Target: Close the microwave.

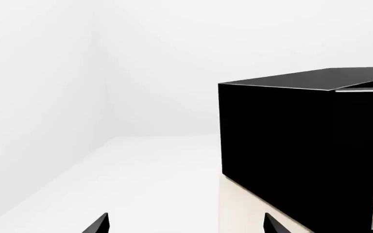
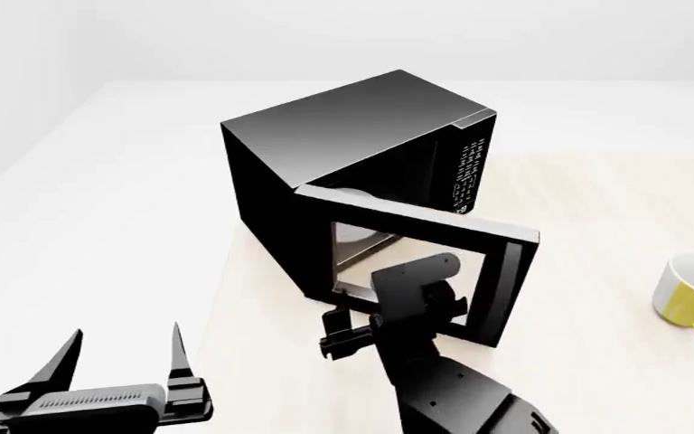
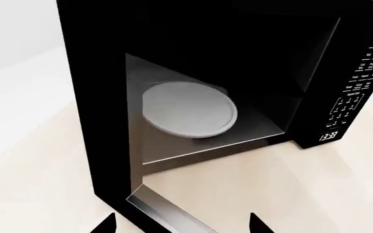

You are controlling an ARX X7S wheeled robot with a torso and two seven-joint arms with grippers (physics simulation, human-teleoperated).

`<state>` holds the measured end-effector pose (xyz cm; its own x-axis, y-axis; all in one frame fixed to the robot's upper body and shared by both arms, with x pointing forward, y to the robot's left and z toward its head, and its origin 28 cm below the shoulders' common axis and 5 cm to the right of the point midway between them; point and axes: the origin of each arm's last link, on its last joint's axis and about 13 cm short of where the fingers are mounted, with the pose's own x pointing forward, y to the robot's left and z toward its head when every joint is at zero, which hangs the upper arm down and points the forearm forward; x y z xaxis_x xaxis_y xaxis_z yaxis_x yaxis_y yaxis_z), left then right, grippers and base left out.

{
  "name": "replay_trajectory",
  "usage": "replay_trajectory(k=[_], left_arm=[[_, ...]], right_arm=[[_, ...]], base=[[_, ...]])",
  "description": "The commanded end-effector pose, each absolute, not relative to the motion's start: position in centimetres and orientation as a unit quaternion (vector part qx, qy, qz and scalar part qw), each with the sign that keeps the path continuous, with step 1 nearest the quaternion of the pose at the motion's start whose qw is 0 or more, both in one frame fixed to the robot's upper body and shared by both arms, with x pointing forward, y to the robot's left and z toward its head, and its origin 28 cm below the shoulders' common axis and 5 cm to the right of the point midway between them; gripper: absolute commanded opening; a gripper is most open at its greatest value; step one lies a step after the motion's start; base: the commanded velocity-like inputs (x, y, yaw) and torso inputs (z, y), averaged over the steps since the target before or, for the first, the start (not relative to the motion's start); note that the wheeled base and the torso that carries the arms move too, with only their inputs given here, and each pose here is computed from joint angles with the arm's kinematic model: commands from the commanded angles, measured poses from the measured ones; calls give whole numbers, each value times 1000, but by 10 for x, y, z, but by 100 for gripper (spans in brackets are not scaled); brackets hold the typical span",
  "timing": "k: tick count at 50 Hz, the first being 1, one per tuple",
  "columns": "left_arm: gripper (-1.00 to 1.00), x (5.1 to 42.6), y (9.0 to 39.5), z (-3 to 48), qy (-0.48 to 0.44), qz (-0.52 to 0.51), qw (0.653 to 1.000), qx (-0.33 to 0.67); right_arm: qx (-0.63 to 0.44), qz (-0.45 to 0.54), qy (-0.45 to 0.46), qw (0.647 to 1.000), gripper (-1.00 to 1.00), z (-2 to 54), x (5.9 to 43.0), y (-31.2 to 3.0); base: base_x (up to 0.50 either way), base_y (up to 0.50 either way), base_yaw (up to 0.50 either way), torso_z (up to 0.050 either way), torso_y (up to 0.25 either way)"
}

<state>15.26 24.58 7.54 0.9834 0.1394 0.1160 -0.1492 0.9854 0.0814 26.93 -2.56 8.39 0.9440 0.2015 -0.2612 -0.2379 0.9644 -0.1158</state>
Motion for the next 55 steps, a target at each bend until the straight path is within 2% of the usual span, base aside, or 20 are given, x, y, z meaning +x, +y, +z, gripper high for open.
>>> replay_trajectory(k=[1,55], left_arm=[[100,153,246,75,-54,72,995,45],[100,154,248,72,-55,76,995,43]], right_arm=[[-91,90,128,983,100,82,280,-34],[-151,52,116,980,100,81,331,-52]], base=[[0,0,0,0,0],[0,0,0,0,0]])
